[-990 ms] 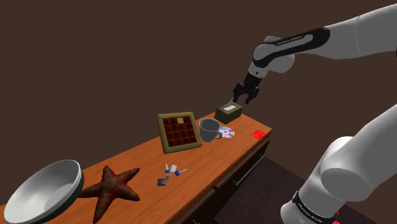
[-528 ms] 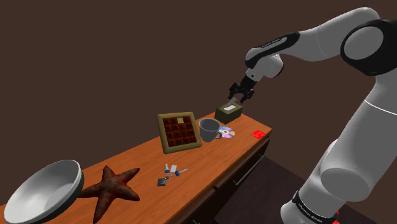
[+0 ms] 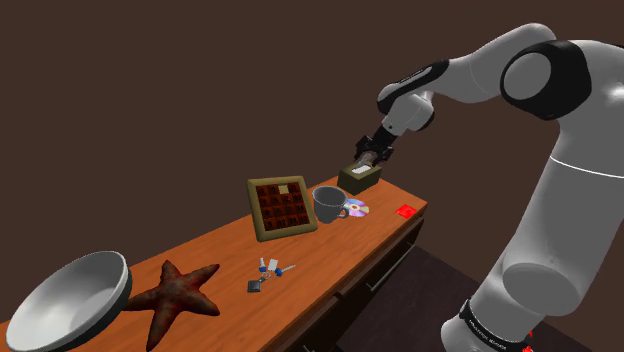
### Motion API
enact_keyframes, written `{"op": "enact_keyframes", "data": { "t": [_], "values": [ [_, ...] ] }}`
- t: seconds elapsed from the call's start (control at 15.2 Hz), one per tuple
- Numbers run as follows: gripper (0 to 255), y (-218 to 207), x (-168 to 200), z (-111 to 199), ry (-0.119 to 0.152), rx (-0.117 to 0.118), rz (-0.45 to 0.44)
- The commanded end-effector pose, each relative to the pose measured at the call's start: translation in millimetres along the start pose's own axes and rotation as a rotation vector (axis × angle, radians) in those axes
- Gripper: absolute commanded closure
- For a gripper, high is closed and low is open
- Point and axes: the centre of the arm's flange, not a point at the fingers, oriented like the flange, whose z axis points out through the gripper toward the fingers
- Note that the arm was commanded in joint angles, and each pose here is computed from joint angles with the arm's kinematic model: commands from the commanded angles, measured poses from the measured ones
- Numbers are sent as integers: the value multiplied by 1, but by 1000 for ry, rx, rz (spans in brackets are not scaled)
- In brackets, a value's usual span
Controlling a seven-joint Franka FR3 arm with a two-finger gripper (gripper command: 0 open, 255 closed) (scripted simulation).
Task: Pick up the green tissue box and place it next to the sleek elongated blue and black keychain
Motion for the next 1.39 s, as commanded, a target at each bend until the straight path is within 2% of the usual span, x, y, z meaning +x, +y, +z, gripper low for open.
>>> {"op": "enact_keyframes", "data": {
  "t": [0.0,0.53,0.59,1.19,1.25,1.32],
  "values": [
    [0,-1,1,13,1,0,0],
    [0,-1,1,13,1,0,0],
    [255,-1,1,13,1,0,0],
    [255,-1,0,13,1,0,0],
    [0,-1,0,13,1,0,0],
    [0,7,11,4,-21,10,-55]
  ]
}}
